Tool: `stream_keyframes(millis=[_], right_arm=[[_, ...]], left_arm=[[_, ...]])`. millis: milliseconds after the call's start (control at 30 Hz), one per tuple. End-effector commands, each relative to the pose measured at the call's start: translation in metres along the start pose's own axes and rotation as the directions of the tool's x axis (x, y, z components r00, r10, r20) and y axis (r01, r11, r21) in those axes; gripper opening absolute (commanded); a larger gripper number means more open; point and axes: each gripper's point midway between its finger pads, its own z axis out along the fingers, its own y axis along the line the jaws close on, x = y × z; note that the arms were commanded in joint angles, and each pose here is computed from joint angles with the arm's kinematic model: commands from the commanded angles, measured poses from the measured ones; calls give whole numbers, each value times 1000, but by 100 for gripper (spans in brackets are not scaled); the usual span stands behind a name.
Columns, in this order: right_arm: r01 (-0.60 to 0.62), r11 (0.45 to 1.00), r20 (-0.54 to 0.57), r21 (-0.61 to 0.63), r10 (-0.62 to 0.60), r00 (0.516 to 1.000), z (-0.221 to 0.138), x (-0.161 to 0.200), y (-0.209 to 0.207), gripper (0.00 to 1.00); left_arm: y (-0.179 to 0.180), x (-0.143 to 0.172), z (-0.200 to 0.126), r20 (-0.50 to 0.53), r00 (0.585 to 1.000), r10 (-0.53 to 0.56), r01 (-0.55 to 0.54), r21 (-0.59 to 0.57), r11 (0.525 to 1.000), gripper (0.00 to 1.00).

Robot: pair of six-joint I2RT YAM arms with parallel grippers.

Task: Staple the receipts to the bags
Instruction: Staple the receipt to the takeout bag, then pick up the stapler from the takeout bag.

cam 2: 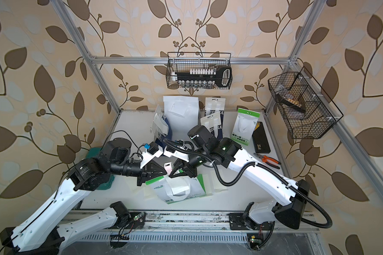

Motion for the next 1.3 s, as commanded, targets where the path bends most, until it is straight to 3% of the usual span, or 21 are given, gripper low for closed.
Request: stream_keyframes(millis=[0,67,100,133,200,300,400,567,733,1067,1267], right_arm=[[23,998,57,50,-26,998,3,-7,-12,0],[11,997,63,80,-16,998,1,-9,-16,3],[-3,991,76,132,-7,997,-3,-13,-25,44],[-18,986,99,165,1,995,-8,-17,-30,58],[-33,971,174,239,-9,985,-25,-31,-35,74],[-53,933,295,357,-59,954,-58,-52,-36,86],[-133,894,415,429,-64,908,-84,-68,-38,85],[-191,841,506,507,-111,855,-95,-81,-27,72],[-167,736,424,656,-176,889,-75,-76,-27,60],[-140,681,337,719,-166,927,-40,-65,-43,55],[-122,643,288,756,-159,944,-35,-54,-50,31]], left_arm=[[-31,-37,-16,147,985,93,-109,103,989,0],[-29,-37,-16,143,986,88,-101,88,991,0],[-26,-36,-15,137,987,83,-94,76,993,0],[-22,-35,-14,133,988,77,-85,59,995,0],[-15,-32,-11,123,991,57,-61,26,998,0],[-3,-31,-10,131,991,21,-16,-36,999,0],[11,-36,-10,166,986,-22,39,-98,994,0],[24,-42,-13,199,977,-74,106,-159,982,0],[28,-45,-16,211,974,-80,121,-187,975,0],[26,-46,-16,215,973,-83,123,-182,976,0],[24,-47,-19,223,972,-78,119,-178,977,0]])
